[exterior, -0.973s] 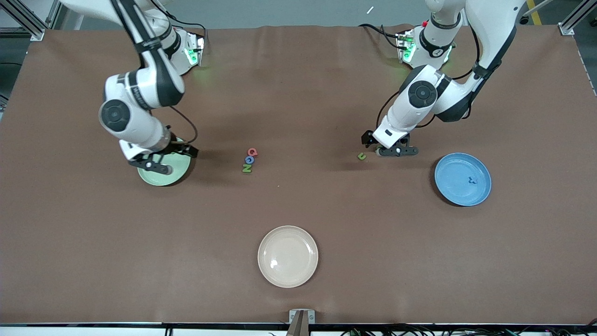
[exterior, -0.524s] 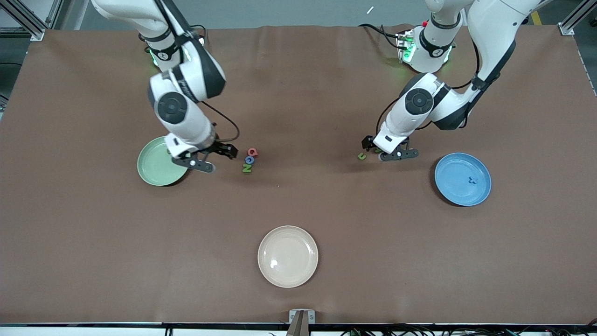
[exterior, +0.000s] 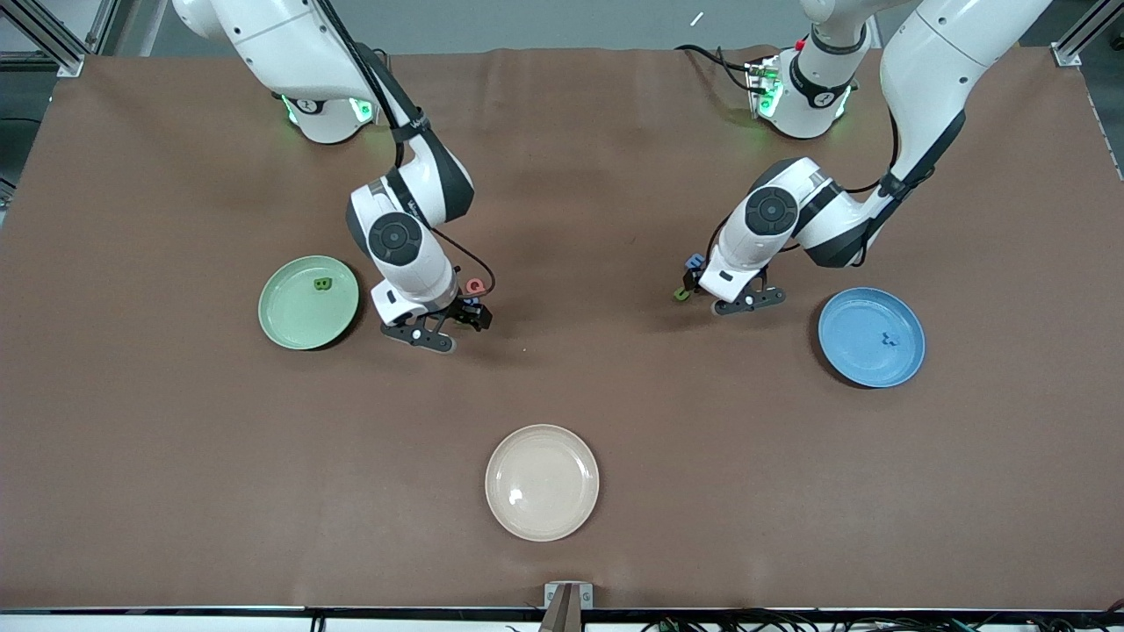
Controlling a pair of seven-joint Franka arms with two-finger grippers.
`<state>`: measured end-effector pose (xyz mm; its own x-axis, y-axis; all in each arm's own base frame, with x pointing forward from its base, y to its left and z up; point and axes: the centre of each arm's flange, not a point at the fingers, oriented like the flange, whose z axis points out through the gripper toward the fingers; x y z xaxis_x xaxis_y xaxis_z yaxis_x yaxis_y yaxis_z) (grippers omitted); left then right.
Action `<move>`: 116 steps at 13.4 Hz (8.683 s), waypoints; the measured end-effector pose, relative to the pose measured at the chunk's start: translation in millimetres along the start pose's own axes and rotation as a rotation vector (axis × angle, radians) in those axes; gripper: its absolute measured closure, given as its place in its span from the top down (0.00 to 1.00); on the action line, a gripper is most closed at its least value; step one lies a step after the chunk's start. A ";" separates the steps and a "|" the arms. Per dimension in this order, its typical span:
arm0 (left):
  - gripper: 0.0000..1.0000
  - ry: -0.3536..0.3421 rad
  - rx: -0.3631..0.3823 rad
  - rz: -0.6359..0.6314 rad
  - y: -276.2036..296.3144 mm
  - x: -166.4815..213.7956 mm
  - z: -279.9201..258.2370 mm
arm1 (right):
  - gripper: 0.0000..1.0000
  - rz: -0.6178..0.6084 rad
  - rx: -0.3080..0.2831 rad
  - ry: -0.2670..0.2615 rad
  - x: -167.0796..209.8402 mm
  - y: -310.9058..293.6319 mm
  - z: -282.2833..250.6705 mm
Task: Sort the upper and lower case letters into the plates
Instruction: 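Grasp green b with the left gripper while the right gripper reaches Z, then carry b to the blue plate while the right gripper carries Z to green plate, then release b into the blue plate while the right gripper releases Z, then grasp the blue e with the right gripper while the left gripper reaches n, then carry blue e to the green plate while the left gripper grasps green n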
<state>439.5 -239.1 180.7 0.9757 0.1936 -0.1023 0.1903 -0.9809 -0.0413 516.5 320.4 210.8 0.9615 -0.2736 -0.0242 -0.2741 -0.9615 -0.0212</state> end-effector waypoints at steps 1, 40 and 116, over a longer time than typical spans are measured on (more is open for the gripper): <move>0.90 -0.003 0.001 0.002 0.9 -1.1 0.9 | 0.97 -0.019 0.002 0.003 -0.5 -0.6 7.2; 0.36 0.006 0.071 0.241 -161.0 111.8 -46.2 | 0.35 -0.415 0.005 -0.106 54.4 346.6 1.9; 0.96 -0.023 0.055 0.164 81.9 -3.0 -29.1 | 0.36 -0.251 -0.027 -0.041 31.2 281.6 3.9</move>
<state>455.3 -320.6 206.6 0.9904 0.0316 -0.1344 0.0214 -0.9968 -0.0768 469.3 41.2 200.2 0.9978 -0.0253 -0.0620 -0.0256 -0.9997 -0.0045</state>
